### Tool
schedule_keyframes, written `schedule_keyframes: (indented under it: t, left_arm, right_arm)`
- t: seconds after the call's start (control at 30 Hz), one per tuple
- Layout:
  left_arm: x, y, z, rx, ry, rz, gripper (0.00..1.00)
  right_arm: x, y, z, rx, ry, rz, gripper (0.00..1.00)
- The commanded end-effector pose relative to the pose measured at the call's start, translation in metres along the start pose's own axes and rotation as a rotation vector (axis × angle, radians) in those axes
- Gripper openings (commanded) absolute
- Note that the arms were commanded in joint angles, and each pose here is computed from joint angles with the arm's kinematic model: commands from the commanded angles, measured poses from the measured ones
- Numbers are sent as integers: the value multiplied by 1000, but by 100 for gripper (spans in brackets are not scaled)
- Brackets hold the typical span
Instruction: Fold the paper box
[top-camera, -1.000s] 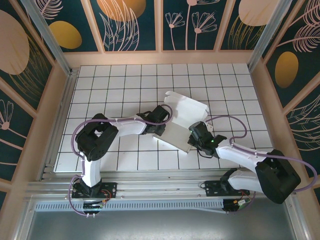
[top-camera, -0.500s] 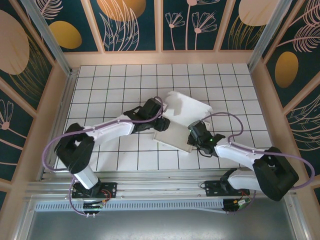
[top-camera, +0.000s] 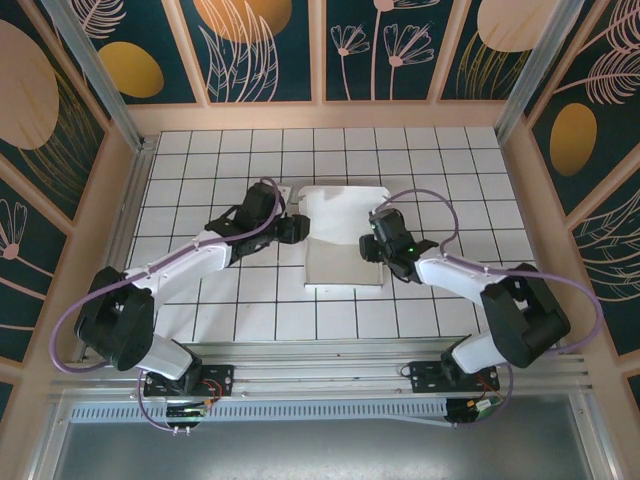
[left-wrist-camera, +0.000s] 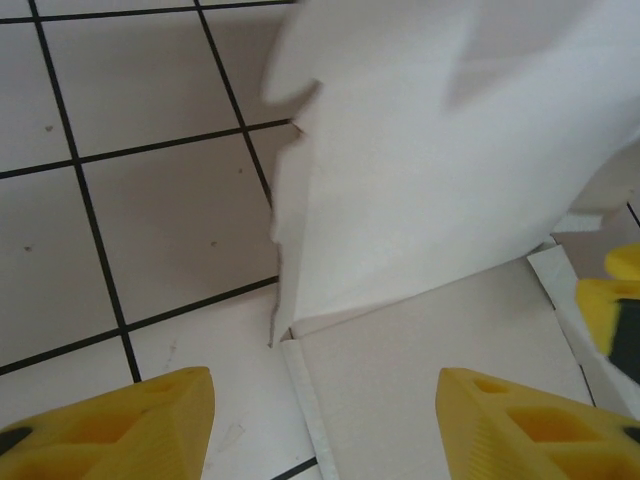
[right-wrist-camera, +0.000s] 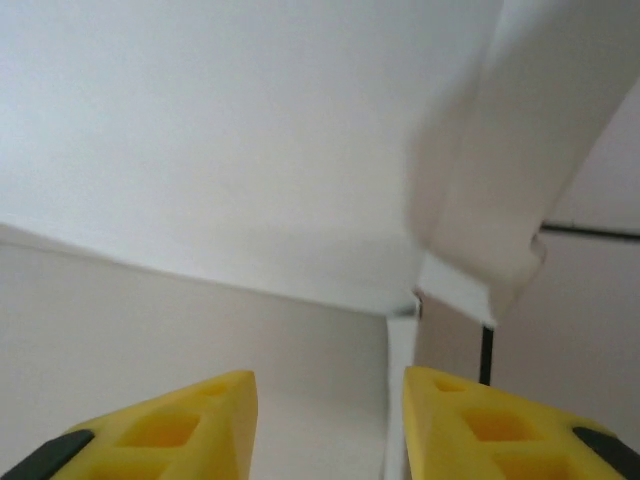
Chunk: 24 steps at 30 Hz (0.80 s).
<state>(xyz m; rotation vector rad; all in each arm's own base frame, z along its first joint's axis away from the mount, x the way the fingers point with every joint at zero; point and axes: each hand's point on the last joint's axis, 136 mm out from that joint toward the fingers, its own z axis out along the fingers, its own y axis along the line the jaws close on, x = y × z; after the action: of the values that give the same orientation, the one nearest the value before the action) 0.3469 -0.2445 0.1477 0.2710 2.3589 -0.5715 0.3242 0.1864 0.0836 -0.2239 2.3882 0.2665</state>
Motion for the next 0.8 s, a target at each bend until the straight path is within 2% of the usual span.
schedule_keyframes:
  t: [0.0, 0.07, 0.13, 0.2, 0.27, 0.4, 0.47, 0.6, 0.77]
  left_arm:
    - [-14, -3, 1, 78, -11, -28, 60]
    - [-18, -4, 4, 103, -3, -15, 58]
    - [-22, -7, 9, 129, 5, -7, 58]
    - [-25, -9, 13, 145, 9, -7, 57]
    - [-29, -9, 16, 150, 4, -9, 57]
    - [-25, -3, 28, 136, 18, -18, 57]
    - [-19, 2, 33, 126, 13, -28, 56]
    - [-13, 3, 39, 164, -22, -41, 56]
    - [-14, 2, 48, 185, -41, -28, 56]
  right_arm:
    - [-55, 7, -39, -146, -155, 24, 50]
    - [-69, -6, -55, -187, -199, 51, 54]
    - [-78, -30, -63, -180, -233, 73, 62]
    - [-84, -50, -65, -194, -233, 99, 63]
    - [-86, -56, -63, -259, -213, 96, 60]
    - [-85, -45, -49, -400, -158, 87, 45]
    - [-80, -35, -44, -475, -152, 109, 44]
    - [-71, -35, -35, -502, -187, 119, 45]
    - [-56, -33, -16, -537, -127, 133, 46]
